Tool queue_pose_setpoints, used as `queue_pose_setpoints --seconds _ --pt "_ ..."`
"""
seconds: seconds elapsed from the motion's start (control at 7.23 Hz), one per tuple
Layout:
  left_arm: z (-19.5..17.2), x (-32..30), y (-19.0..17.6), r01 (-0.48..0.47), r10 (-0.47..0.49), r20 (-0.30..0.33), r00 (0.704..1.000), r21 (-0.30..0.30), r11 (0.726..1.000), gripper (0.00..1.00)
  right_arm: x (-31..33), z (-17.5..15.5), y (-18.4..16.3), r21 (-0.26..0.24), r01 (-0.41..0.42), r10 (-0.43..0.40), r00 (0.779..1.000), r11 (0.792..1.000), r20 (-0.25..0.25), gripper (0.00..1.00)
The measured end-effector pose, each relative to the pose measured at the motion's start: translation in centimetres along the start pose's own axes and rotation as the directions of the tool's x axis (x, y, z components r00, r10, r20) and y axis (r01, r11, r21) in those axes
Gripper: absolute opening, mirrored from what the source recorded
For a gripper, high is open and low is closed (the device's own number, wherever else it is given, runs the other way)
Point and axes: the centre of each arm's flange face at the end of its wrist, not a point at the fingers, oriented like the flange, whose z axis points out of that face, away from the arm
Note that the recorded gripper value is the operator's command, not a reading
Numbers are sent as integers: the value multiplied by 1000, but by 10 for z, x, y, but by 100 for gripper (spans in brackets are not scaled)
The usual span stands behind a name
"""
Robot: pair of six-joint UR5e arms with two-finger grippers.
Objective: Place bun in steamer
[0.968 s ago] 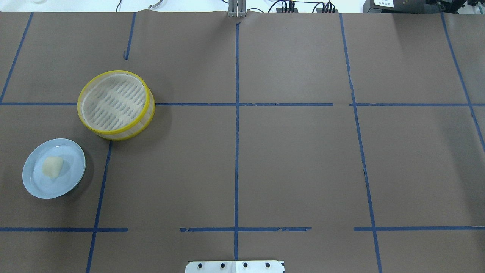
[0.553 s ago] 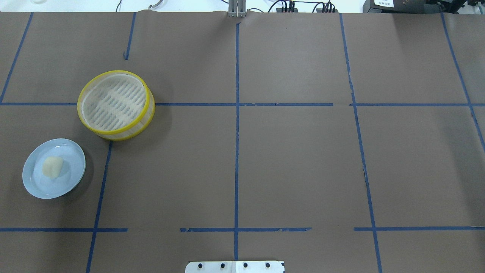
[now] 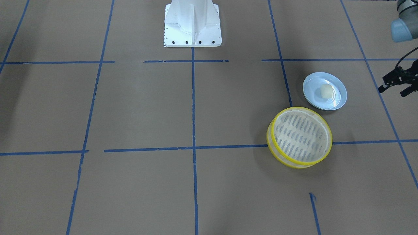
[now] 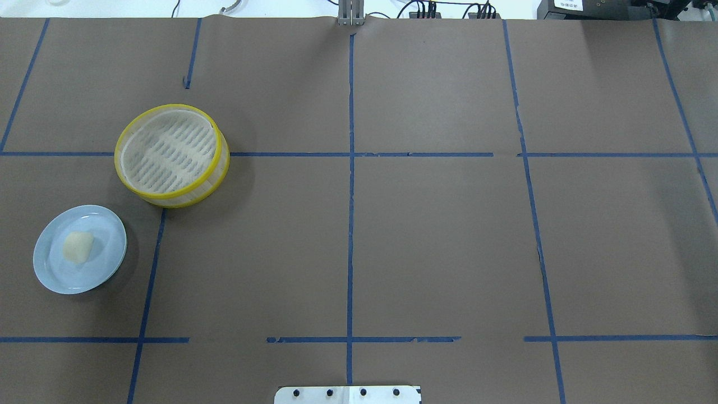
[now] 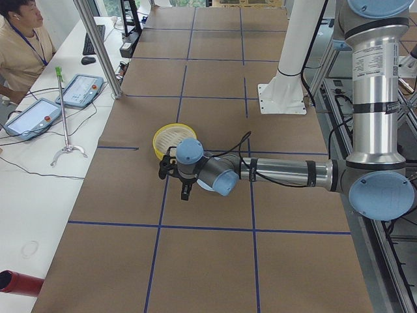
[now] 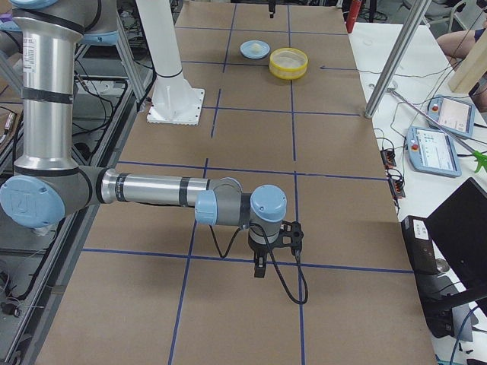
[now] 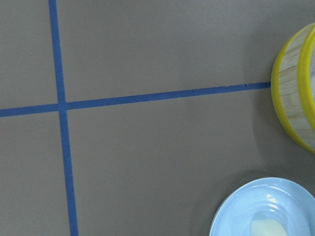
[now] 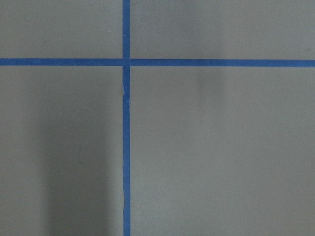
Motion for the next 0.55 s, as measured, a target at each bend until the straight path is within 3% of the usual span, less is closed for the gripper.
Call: queue_pose_setpoints --seconds 0.28,0.55 --pt "34 17 33 41 -41 13 999 9 999 100 0 0 0 0 0 0 1000 1000 0 100" --pt "76 54 52 112 -112 40 993 -21 993 100 0 0 0 -1 0 0 1000 1000 0 100"
